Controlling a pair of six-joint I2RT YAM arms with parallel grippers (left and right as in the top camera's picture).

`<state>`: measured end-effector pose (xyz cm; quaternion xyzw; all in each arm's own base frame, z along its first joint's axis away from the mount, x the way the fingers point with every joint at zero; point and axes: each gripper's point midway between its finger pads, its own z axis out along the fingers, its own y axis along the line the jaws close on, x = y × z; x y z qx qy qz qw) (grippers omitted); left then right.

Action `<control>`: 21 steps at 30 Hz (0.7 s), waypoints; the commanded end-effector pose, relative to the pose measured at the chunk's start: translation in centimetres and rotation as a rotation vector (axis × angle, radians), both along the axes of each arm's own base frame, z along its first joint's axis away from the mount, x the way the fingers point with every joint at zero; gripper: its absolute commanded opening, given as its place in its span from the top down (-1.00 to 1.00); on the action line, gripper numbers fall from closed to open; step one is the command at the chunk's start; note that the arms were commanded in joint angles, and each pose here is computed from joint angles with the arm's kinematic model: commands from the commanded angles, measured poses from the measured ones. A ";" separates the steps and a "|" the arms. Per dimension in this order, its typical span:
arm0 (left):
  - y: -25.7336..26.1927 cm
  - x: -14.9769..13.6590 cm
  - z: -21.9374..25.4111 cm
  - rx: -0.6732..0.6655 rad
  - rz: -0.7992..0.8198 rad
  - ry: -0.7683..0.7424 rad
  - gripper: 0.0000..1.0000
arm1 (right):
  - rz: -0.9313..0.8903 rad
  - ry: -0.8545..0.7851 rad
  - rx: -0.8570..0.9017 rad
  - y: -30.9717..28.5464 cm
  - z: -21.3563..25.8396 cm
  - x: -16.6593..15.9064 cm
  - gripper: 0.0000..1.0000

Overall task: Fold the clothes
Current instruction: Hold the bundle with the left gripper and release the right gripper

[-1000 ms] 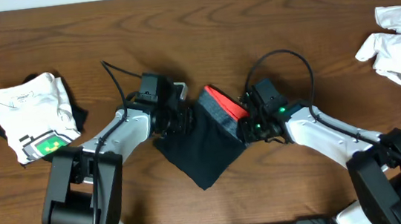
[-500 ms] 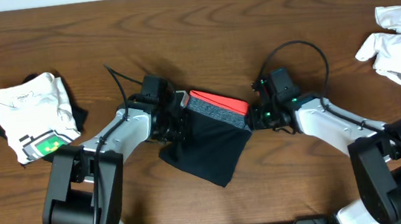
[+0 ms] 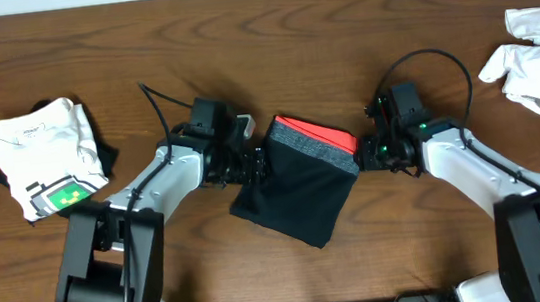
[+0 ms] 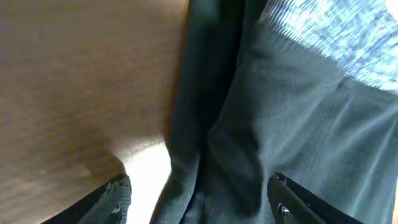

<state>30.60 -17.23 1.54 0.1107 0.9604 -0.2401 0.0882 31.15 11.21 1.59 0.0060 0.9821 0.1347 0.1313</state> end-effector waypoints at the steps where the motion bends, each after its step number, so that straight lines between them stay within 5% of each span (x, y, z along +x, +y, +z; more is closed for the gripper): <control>1: 0.1 1.6 2.4 -0.004 0.007 -0.112 -0.50 | 0.003 -0.050 -0.010 -0.7 1.4 0.4 0.10; 8: -0.8 4.4 4.5 -0.055 0.025 -0.250 -0.75 | 0.002 -0.102 0.009 -0.6 3.5 0.5 0.09; 21: -2.4 6.0 3.0 -0.076 -0.001 -0.302 -0.75 | -0.018 -0.093 0.011 -1.0 5.1 -0.8 0.09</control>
